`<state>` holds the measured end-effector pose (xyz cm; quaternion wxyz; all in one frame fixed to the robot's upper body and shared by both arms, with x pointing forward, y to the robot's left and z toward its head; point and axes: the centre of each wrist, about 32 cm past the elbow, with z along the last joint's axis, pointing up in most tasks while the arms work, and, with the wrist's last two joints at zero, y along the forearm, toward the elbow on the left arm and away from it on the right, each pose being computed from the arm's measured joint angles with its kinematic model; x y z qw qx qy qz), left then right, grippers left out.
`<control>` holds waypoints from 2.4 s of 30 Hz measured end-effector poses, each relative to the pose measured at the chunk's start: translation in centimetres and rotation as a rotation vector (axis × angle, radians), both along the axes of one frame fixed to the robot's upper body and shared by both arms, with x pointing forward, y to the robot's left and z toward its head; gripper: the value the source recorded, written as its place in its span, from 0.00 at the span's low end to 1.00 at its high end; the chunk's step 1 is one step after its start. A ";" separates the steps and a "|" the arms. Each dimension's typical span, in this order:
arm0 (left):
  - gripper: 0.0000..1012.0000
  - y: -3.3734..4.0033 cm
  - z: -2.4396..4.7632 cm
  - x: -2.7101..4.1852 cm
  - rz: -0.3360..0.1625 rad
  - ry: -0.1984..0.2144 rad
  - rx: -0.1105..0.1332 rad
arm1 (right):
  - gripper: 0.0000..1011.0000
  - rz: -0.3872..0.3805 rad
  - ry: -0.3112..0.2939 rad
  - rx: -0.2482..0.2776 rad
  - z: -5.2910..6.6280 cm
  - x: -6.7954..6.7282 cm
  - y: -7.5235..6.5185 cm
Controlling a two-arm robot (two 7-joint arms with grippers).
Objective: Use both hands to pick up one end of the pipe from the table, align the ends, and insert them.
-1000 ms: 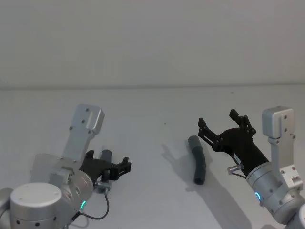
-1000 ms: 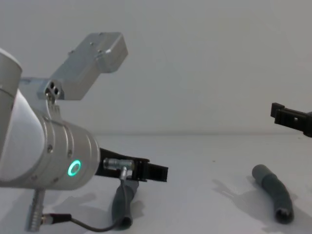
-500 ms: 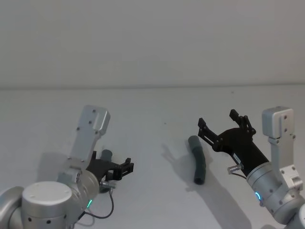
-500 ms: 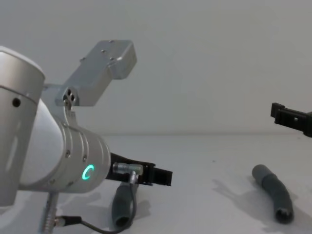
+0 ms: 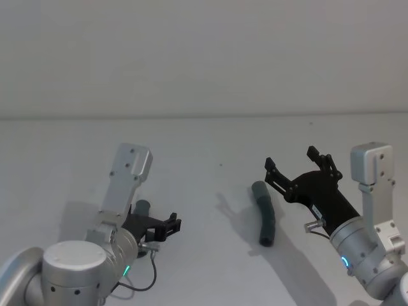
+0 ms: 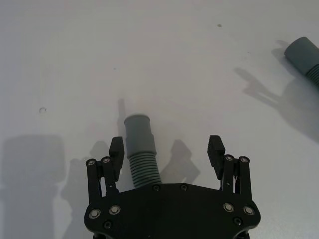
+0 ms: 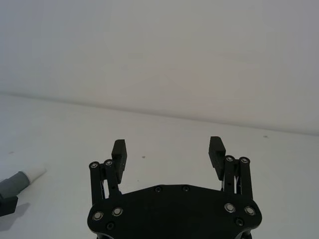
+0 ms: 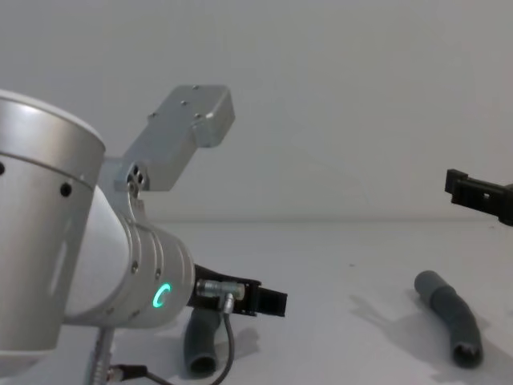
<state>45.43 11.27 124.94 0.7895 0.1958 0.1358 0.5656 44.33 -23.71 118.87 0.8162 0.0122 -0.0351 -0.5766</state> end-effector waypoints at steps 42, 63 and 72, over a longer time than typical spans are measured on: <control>0.38 0.28 -2.83 1.42 0.038 -0.003 -0.043 | 0.99 0.000 0.000 0.000 0.0 0.0 0.0; 0.32 1.10 -2.45 2.60 -0.028 -0.081 -0.027 | 0.99 0.000 0.000 0.000 0.0 0.0 0.0; 0.32 2.51 -1.65 3.68 -0.133 -0.151 -0.029 | 0.99 0.000 0.000 0.000 0.0 0.0 0.0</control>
